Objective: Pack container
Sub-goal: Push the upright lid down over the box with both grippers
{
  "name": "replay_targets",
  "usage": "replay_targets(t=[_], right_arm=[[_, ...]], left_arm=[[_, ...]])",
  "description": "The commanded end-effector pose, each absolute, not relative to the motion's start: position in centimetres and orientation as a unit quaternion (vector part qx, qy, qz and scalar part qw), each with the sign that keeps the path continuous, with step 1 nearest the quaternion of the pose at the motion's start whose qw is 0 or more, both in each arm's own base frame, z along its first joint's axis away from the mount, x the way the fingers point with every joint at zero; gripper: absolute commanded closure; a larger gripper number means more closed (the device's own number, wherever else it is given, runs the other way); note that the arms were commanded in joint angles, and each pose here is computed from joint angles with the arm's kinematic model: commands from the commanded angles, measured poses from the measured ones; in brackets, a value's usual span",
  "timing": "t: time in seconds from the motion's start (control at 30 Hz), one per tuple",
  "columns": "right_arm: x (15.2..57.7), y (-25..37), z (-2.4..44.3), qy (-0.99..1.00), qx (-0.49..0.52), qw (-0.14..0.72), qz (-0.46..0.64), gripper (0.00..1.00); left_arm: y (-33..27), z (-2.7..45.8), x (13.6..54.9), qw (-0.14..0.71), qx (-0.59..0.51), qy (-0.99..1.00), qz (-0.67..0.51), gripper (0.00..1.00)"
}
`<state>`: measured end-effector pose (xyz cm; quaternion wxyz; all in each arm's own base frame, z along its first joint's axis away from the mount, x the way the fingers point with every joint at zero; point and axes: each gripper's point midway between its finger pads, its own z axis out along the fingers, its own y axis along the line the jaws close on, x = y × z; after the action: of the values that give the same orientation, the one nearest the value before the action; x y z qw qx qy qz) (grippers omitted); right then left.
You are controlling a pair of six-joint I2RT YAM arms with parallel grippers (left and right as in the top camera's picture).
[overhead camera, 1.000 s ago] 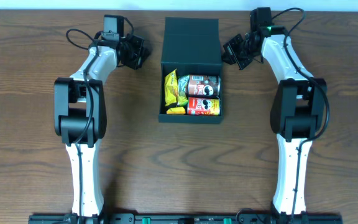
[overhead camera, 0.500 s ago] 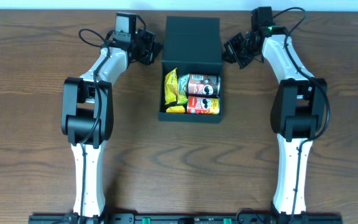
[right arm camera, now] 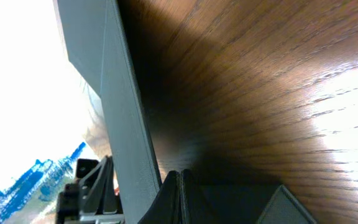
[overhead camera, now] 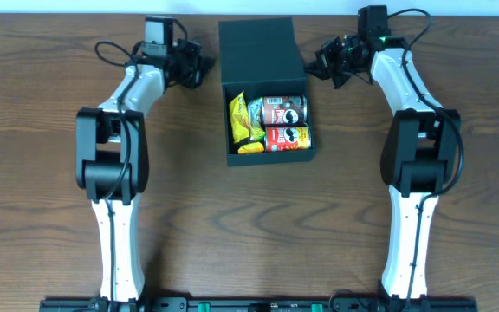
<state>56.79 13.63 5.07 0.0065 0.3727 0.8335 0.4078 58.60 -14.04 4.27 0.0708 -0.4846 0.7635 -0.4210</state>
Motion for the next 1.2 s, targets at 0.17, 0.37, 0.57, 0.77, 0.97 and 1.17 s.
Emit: replay_targets(t=[0.17,0.37,0.57,0.77,0.97,1.17], right_arm=[[56.9,14.4,6.2,0.829,0.362,0.003,0.425,0.98],[57.0,14.3,6.2,0.83,0.363,0.005,0.423,0.98],[56.9,14.3,6.2,0.83,0.363,0.005,0.423,0.98],[57.4,14.5,6.7,0.828,0.353,0.015,0.435,0.98],[59.2,15.4,8.9,0.811,0.323,0.042,0.487,0.99],[59.5,15.9,9.9,0.802,0.311,0.045,0.507,0.99]], left_arm=[[-14.1,1.8,57.8,0.073,-0.495,0.779,-0.377,0.94],[-16.6,1.5,57.1,0.069,-0.486,0.788,-0.372,0.94],[-17.6,2.8,58.1,0.078,-0.472,0.78,-0.404,0.95],[-18.6,5.5,59.8,0.088,-0.455,0.753,-0.467,0.94],[-19.1,6.0,59.6,0.079,-0.443,0.753,-0.48,0.94],[-19.5,6.6,59.8,0.076,-0.437,0.747,-0.495,0.94]])
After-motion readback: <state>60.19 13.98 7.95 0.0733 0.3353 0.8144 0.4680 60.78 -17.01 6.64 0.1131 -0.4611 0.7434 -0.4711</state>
